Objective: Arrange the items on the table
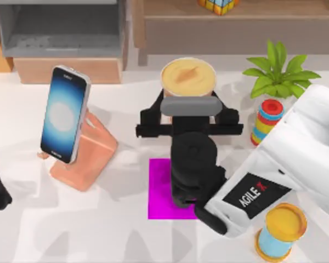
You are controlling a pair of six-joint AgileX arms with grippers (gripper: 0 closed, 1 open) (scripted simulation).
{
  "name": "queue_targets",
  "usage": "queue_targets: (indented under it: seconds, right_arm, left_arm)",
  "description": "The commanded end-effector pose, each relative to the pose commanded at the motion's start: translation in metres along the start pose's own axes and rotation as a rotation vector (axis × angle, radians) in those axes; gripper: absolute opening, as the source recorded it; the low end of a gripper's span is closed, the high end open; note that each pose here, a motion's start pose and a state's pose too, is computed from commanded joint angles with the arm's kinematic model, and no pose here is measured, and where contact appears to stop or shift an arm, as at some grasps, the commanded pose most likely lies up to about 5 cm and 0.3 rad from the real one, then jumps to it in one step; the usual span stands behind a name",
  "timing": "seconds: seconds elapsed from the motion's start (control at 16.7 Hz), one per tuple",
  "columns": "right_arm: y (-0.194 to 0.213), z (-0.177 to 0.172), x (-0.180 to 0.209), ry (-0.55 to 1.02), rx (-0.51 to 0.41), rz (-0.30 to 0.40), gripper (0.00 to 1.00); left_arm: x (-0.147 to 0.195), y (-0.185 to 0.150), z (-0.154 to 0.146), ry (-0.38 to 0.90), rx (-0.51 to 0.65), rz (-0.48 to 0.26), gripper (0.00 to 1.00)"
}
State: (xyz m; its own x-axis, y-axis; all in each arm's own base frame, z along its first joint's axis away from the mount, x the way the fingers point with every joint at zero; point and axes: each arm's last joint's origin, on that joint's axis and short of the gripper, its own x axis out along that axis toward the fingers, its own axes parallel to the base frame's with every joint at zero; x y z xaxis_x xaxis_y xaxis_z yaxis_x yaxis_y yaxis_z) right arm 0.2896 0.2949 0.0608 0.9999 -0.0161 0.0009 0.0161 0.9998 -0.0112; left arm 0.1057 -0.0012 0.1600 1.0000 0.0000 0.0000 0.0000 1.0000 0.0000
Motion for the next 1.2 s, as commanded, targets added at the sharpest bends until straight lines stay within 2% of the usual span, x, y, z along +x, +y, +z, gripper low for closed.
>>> queue_targets:
  seconds: [0.54, 1.2]
  right_arm:
    - [0.0, 0.0, 0.0, 0.0, 0.0, 0.0, 0.02]
    - [0.0006, 0.0028, -0.0008, 0.0, 0.002, 0.003, 0.0]
  left_arm:
    - [0.0, 0.0, 0.0, 0.0, 0.0, 0.0, 1.0]
    - [0.0, 0.0, 0.0, 0.0, 0.0, 0.0, 1.0]
